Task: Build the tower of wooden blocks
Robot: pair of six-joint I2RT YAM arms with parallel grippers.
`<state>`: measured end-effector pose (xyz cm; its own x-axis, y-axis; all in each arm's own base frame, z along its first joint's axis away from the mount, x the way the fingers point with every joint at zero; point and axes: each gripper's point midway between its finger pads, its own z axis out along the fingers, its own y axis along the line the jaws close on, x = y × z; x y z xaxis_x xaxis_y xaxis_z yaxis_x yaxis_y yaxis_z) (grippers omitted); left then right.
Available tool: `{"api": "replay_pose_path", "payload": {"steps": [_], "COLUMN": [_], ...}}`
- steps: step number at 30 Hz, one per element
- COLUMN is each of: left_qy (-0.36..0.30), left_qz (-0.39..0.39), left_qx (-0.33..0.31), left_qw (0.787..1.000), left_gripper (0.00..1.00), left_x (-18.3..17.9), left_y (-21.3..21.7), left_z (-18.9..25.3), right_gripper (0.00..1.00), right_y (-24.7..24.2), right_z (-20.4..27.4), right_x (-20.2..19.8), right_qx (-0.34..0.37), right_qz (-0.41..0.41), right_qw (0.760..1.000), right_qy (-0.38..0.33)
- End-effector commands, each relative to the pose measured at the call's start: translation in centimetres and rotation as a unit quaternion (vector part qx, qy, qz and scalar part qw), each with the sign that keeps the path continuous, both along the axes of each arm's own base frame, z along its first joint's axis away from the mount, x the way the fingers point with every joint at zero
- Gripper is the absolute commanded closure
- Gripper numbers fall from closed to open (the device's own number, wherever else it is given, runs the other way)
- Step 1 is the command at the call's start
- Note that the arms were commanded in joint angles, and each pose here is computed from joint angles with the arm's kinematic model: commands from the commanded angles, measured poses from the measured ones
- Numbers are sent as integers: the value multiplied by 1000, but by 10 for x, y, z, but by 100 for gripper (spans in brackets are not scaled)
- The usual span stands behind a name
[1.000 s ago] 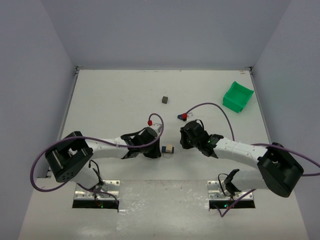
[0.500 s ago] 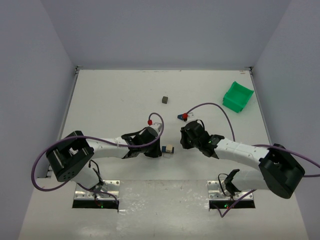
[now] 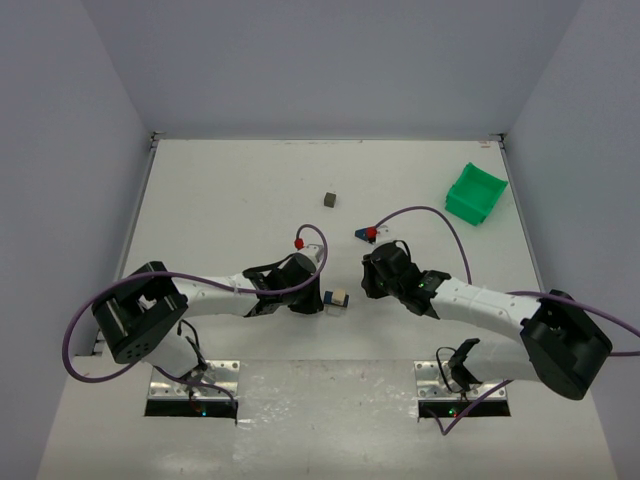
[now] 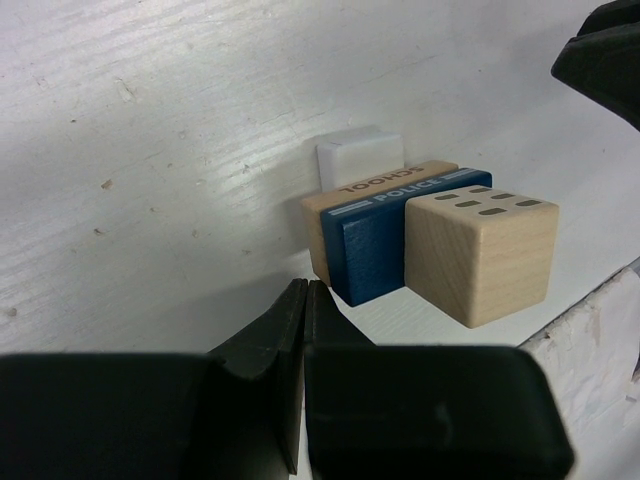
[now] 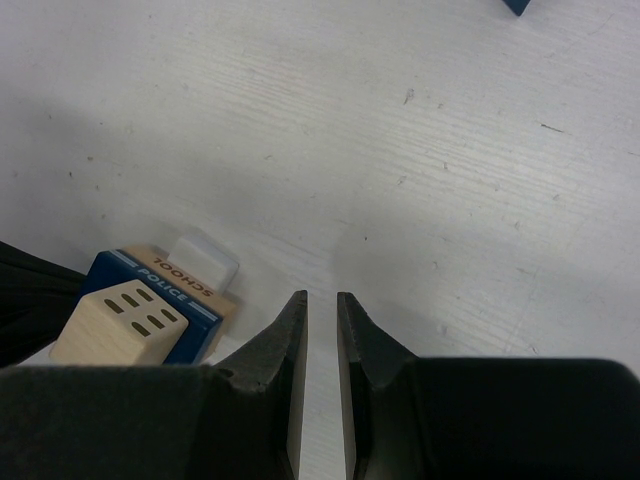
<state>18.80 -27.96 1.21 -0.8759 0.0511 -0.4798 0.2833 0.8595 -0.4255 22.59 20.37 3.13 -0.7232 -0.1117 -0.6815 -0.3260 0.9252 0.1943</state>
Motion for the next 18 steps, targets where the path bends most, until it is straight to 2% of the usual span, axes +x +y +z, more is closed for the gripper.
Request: {"api": "replay_pose_path", "payload": {"steps": [1, 18], "left_qy": [-33, -34], "left_qz": [15, 8], "left_qx": [-23, -30], "left_qw": [999, 999], "left_gripper": [100, 100], "left_x": [15, 14], "left_y": [-11, -15], "left_z": [20, 22], "right_gripper": [82, 82], "right_y": [0, -4], "right_z": [9, 12], "right_x": [7, 8], "right_qx": [9, 7], "right_qz": [-12, -16], "right_qw": [1000, 999], "right_qy": [-21, -27]}}
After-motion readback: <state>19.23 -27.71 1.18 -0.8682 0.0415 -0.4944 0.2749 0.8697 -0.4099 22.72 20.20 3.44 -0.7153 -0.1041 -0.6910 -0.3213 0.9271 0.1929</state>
